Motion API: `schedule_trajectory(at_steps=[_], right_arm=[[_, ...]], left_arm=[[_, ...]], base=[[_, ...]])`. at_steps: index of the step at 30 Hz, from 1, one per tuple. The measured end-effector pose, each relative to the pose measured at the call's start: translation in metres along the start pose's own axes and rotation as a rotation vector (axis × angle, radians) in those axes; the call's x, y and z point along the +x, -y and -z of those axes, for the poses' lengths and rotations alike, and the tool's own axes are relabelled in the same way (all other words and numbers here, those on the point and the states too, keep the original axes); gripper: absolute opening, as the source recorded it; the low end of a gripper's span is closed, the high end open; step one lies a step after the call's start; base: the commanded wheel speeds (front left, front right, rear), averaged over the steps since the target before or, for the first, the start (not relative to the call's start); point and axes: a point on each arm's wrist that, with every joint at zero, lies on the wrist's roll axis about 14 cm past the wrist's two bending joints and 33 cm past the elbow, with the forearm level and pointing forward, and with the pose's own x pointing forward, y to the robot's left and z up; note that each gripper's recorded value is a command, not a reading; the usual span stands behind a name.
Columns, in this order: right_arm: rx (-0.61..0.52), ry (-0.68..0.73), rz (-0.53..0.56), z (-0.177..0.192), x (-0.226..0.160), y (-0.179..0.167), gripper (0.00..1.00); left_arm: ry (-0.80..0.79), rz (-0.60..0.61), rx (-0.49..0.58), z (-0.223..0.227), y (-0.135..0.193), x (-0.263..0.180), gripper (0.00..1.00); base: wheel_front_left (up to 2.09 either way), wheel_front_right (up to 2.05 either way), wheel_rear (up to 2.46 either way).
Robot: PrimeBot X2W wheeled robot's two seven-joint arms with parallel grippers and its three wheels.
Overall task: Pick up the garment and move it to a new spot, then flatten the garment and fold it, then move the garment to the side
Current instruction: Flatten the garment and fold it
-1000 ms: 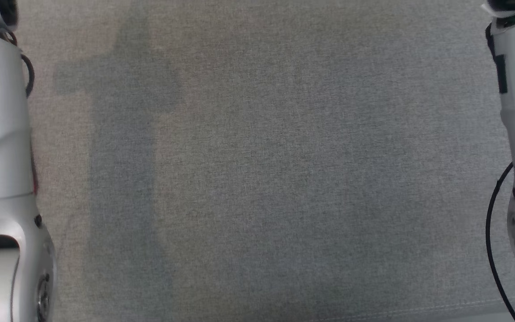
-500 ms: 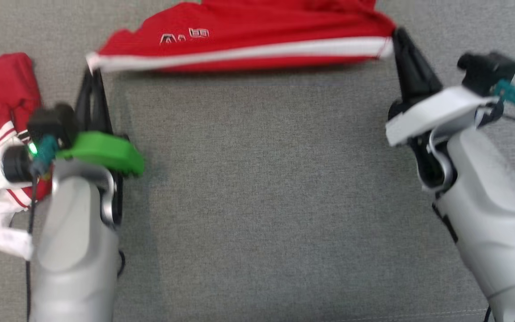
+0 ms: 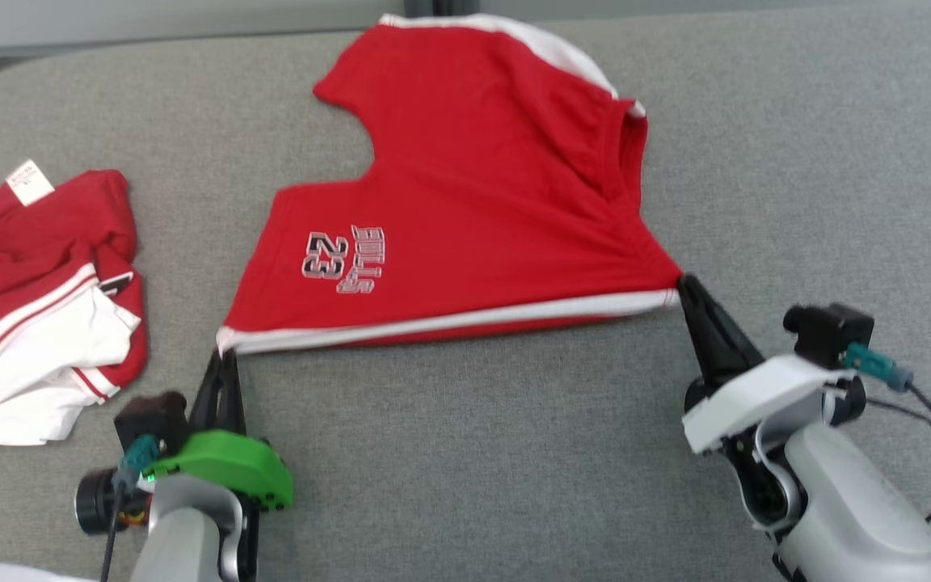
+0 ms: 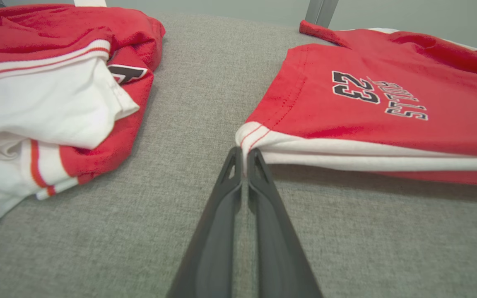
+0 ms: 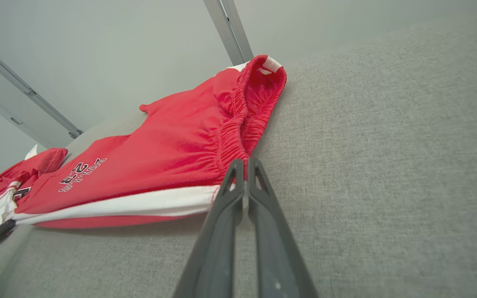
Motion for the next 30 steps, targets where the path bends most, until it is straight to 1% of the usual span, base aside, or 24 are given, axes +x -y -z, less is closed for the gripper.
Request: schedule_trajectory(at_steps=[7,11,16,24,28,30], right_arm=[[0.035,-0.043,-0.006,0.019,-0.041,-0.017,0.00],[0.042,-0.099,-0.035,0.039,-0.070,-0.032,0.00],[0.062,-0.132,-0.070,0.052,-0.095,-0.048,0.00],[0.083,-0.137,-0.092,0.057,-0.119,-0.058,0.00],[0.102,-0.106,-0.089,0.048,-0.117,-0.058,0.00],[0.113,-0.082,-0.080,0.041,-0.112,-0.056,0.00]], left_arm=[[-0.025,-0.041,-0.023,0.015,-0.013,-0.047,0.00],[-0.048,-0.068,-0.028,0.029,-0.023,-0.076,0.00],[-0.038,-0.093,-0.039,0.033,-0.032,-0.100,0.00],[-0.034,-0.114,-0.041,0.040,-0.040,-0.120,0.00],[0.008,-0.107,-0.042,0.025,-0.038,-0.113,0.00],[0.055,-0.079,-0.026,0.006,-0.030,-0.100,0.00]], base=[[0.00,0.00,0.00],[0.00,0.00,0.00],[0.00,0.00,0.00],[0.00,0.00,0.00],[0.00,0.00,0.00],[0.00,0.00,0.00]])
